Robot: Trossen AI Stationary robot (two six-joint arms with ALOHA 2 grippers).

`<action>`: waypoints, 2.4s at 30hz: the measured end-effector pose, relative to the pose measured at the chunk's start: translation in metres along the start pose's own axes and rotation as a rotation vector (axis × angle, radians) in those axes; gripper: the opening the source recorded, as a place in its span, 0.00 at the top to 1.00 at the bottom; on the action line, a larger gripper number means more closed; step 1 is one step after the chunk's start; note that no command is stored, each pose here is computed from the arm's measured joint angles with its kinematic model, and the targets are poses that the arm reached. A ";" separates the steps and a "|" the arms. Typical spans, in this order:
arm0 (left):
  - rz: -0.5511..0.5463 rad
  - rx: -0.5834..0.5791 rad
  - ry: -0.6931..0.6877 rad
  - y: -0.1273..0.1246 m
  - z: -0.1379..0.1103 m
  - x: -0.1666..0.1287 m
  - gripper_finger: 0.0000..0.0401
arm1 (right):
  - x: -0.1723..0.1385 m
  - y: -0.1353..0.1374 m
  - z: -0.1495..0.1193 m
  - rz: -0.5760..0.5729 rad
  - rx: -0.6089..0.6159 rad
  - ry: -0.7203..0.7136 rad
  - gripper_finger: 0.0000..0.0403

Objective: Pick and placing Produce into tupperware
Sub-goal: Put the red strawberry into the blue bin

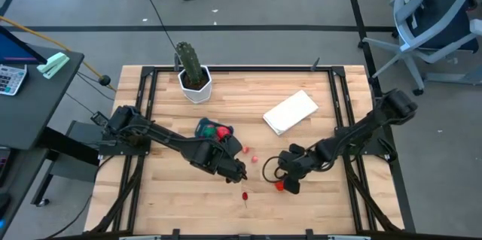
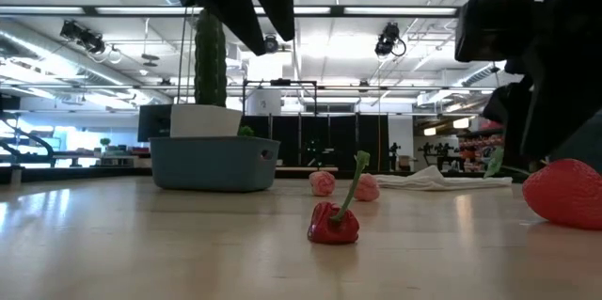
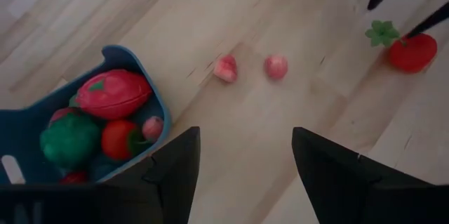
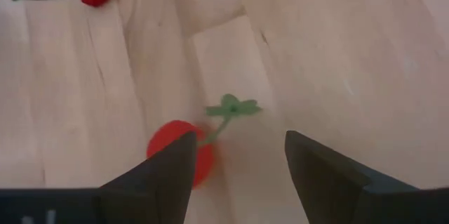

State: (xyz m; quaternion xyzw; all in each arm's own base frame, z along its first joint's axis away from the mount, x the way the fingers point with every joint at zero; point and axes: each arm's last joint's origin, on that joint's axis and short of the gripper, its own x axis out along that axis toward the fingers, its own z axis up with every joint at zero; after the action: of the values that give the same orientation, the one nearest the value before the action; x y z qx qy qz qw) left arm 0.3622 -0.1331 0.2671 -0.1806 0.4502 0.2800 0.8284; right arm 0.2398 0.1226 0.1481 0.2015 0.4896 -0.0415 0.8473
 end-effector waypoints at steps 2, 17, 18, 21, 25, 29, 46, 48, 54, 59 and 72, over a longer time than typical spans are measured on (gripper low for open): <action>0.000 0.000 0.000 0.000 0.000 0.000 0.42 | 0.002 0.002 0.001 0.019 0.002 -0.004 0.44; 0.001 0.027 0.001 0.000 0.000 0.000 0.43 | 0.003 0.001 0.003 0.029 0.058 -0.008 0.46; 0.001 0.027 0.001 0.000 0.000 0.000 0.43 | 0.003 0.001 0.003 0.025 0.059 -0.004 0.47; 0.002 0.027 0.001 0.000 0.000 0.000 0.43 | 0.003 0.001 0.003 0.025 0.062 -0.003 0.50; 0.002 0.026 0.001 0.000 0.000 0.000 0.43 | 0.003 0.000 0.003 0.018 0.063 -0.013 0.52; 0.002 0.026 0.001 0.000 0.000 0.000 0.43 | 0.003 0.001 0.003 0.021 0.063 -0.017 0.53; 0.006 0.028 0.003 0.001 0.000 0.000 0.43 | 0.024 -0.001 0.002 0.025 0.057 0.001 0.53; 0.006 0.028 0.003 0.001 0.000 0.000 0.43 | 0.021 0.000 0.003 0.042 0.059 0.000 0.53; 0.010 0.041 0.005 0.001 0.000 0.000 0.43 | 0.008 0.004 0.006 0.113 0.073 0.013 0.53; 0.009 0.050 0.005 0.001 0.000 0.000 0.43 | -0.007 0.002 0.003 0.095 0.076 0.049 0.53; 0.009 0.050 0.004 0.001 0.000 0.000 0.43 | -0.019 0.016 -0.027 0.056 0.103 0.136 0.53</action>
State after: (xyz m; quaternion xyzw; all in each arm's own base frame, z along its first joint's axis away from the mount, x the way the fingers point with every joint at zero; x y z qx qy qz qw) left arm 0.3617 -0.1316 0.2670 -0.1582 0.4596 0.2719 0.8306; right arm 0.2127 0.1450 0.1572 0.2606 0.5376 -0.0289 0.8014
